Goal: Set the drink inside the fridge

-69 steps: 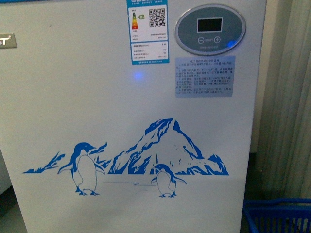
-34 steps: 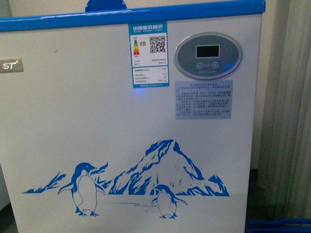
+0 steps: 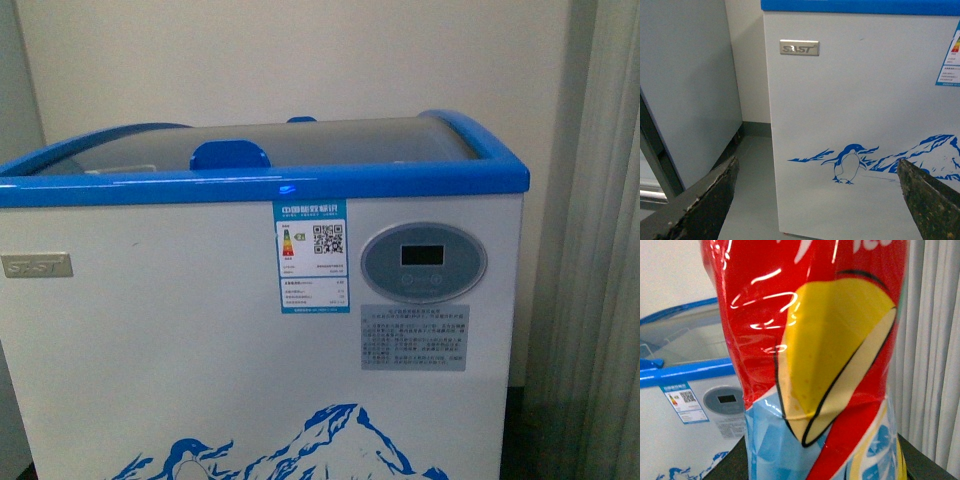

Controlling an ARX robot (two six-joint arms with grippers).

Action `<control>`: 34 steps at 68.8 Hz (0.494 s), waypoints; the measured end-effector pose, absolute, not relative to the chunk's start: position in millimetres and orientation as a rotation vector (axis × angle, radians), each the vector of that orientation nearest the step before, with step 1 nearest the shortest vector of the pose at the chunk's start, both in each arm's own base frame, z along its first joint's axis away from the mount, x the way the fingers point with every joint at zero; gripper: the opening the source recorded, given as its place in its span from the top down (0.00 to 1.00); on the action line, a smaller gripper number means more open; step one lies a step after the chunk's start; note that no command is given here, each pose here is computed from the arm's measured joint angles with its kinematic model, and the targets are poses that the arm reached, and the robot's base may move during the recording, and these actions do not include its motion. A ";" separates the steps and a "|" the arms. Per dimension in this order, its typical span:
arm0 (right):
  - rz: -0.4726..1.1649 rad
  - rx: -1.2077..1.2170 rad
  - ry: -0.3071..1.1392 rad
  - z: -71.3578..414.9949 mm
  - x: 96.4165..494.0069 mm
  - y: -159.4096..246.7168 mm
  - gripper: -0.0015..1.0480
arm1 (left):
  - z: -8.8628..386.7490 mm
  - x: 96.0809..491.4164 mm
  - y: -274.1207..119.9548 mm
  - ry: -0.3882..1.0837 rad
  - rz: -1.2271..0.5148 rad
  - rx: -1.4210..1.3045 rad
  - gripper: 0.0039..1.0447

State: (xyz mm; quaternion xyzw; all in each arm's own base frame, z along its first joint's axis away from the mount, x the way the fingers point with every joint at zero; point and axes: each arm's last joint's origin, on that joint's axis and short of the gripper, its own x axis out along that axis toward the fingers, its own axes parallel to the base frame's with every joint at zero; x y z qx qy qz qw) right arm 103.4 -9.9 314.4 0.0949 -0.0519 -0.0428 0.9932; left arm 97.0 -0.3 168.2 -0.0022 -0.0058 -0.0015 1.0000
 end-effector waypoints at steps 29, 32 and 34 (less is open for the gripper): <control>-0.085 0.190 -0.104 314.5 103.3 -9.9 0.61 | 168.2 97.0 -0.4 -0.012 -0.004 -0.004 0.08; -0.086 0.190 -0.104 314.5 103.3 -9.9 0.61 | 168.2 97.0 -0.3 -0.012 -0.003 -0.004 0.08; -0.086 0.190 -0.104 314.5 103.3 -9.9 0.61 | 168.2 97.0 -0.4 -0.012 -0.004 -0.004 0.08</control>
